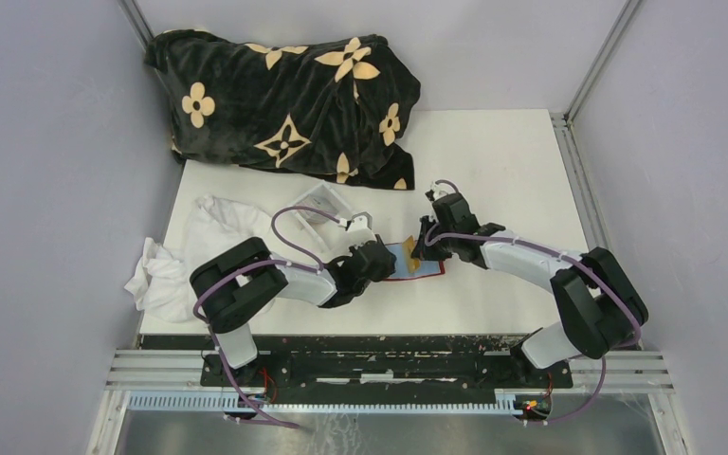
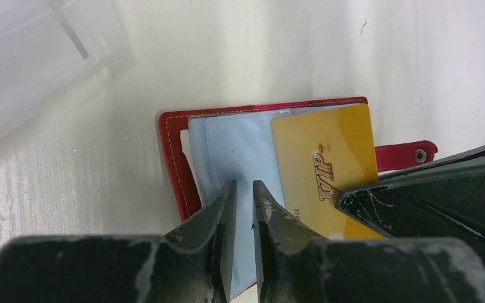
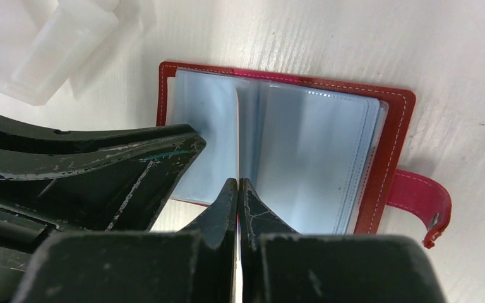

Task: Put the credit cards into the card holder
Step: Insert the credit card into the card holder.

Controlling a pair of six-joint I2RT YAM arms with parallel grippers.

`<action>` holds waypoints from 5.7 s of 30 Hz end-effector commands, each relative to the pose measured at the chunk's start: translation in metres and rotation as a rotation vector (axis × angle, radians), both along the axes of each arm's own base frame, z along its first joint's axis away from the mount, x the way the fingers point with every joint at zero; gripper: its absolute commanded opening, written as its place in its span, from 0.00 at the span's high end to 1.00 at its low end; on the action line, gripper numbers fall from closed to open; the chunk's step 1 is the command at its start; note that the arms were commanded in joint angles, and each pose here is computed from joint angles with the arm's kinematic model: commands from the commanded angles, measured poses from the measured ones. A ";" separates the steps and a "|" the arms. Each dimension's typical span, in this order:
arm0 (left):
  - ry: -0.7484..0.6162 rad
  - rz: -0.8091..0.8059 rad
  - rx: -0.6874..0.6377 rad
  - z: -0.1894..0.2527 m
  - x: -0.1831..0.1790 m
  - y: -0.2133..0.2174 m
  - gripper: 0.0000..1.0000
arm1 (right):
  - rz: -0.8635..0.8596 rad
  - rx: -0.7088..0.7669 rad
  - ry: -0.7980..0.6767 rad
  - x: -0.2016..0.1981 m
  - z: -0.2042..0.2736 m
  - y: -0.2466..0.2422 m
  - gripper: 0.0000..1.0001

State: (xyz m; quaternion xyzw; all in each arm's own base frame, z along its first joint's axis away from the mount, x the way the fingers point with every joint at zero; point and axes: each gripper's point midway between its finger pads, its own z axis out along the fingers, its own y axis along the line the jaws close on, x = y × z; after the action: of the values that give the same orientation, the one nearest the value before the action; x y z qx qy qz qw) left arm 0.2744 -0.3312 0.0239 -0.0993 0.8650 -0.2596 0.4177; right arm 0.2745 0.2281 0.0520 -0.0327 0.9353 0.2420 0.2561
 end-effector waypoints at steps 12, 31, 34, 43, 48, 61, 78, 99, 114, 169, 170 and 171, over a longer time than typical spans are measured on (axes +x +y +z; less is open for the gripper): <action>0.111 -0.004 0.208 -0.053 -0.026 0.048 0.76 | -0.057 0.089 -0.079 0.014 0.022 -0.001 0.99; 0.119 -0.005 0.224 -0.058 -0.027 0.050 0.76 | -0.056 0.102 -0.048 0.011 0.010 -0.001 0.99; 0.120 -0.005 0.222 -0.057 -0.027 0.050 0.76 | -0.058 0.104 -0.045 0.011 0.010 -0.001 0.99; 0.127 -0.003 0.222 -0.061 -0.029 0.051 0.76 | -0.076 0.130 -0.027 0.008 0.007 0.000 0.99; 0.130 0.001 0.226 -0.063 -0.030 0.052 0.76 | -0.100 0.151 -0.021 0.006 0.006 0.000 0.99; 0.139 0.014 0.239 -0.068 -0.032 0.059 0.76 | -0.145 0.199 -0.029 0.008 0.016 -0.004 0.99; 0.139 0.017 0.239 -0.070 -0.034 0.061 0.76 | -0.164 0.221 -0.010 0.005 0.009 -0.004 0.99; 0.145 0.020 0.242 -0.072 -0.035 0.064 0.76 | -0.155 0.255 0.017 -0.002 -0.003 -0.001 0.99; 0.154 0.013 0.245 -0.075 -0.038 0.064 0.76 | -0.150 0.334 0.021 -0.002 -0.007 0.006 0.99; 0.079 0.094 0.218 -0.032 -0.035 0.083 0.69 | -0.074 0.185 0.181 -0.019 -0.063 0.007 0.99; 0.080 0.093 0.220 -0.032 -0.035 0.083 0.69 | -0.072 0.181 0.185 -0.020 -0.064 0.007 0.99; 0.079 0.092 0.223 -0.033 -0.035 0.083 0.69 | -0.069 0.178 0.189 -0.021 -0.065 0.007 0.99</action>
State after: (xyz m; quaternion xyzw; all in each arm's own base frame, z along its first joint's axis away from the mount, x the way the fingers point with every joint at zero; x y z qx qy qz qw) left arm 0.2507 -0.2667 0.0192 -0.1115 0.8776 -0.1861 0.4274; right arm 0.2720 0.2507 0.0206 0.0532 0.8994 0.3779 0.2131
